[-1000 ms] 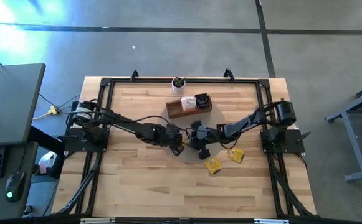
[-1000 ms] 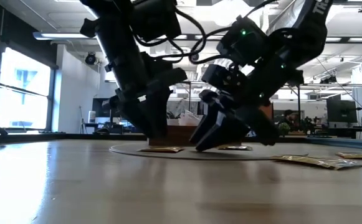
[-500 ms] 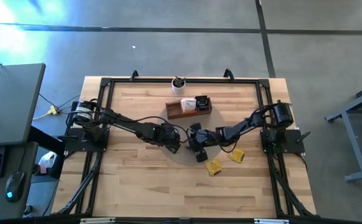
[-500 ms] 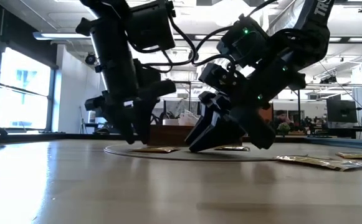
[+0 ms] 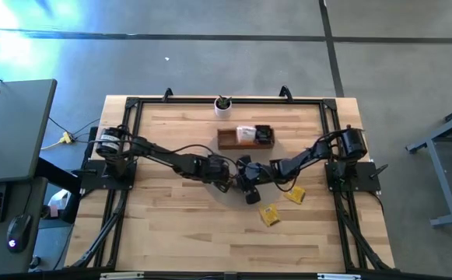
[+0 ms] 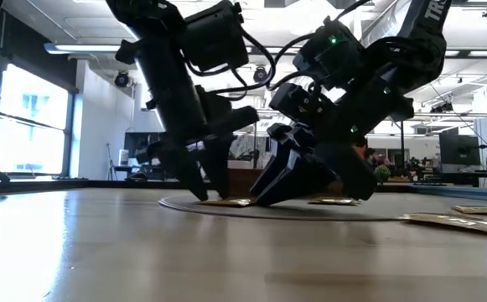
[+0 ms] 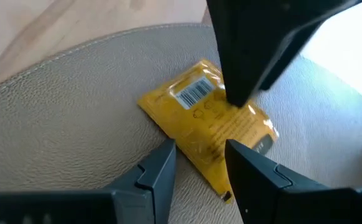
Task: Pick & Place Tea
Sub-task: Put the yellow tea bag into the left section of the wooden organizer
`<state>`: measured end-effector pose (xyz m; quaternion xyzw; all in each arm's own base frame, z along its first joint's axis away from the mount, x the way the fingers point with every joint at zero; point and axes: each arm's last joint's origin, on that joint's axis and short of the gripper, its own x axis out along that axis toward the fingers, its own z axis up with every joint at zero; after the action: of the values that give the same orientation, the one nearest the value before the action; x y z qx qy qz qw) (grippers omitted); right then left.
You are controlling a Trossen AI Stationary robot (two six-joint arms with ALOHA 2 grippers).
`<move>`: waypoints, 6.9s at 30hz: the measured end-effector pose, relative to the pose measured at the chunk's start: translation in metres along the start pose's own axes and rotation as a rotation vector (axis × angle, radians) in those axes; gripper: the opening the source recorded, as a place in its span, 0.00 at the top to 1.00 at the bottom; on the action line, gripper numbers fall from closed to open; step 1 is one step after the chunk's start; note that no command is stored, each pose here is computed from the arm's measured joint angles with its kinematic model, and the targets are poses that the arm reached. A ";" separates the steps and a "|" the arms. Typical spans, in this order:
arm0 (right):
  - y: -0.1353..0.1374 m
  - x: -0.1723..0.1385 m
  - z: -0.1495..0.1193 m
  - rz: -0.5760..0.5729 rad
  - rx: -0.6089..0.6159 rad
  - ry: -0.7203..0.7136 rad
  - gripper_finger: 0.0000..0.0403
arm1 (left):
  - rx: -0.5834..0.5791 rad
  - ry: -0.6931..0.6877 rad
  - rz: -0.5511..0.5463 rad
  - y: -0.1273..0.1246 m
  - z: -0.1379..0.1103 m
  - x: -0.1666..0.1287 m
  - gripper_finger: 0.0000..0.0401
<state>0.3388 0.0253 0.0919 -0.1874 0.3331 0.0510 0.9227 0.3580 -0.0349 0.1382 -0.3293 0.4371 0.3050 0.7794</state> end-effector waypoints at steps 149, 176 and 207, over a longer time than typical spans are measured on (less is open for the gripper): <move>-0.018 -0.175 0.046 0.058 0.260 -1.265 0.98 | 0.471 -0.981 -0.529 -0.005 0.029 -0.152 0.57; -0.018 -0.171 0.049 0.054 0.249 -1.229 0.99 | 0.680 -1.218 -0.762 -0.056 0.036 -0.110 0.57; -0.019 -0.171 0.050 0.050 0.242 -1.230 0.97 | 0.591 -0.930 -0.693 -0.062 0.039 -0.093 0.57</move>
<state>0.2402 0.0321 0.2412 -0.0102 -0.2512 0.1330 0.9587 0.3837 -0.0593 0.2515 -0.0567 -0.0118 0.0134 0.9982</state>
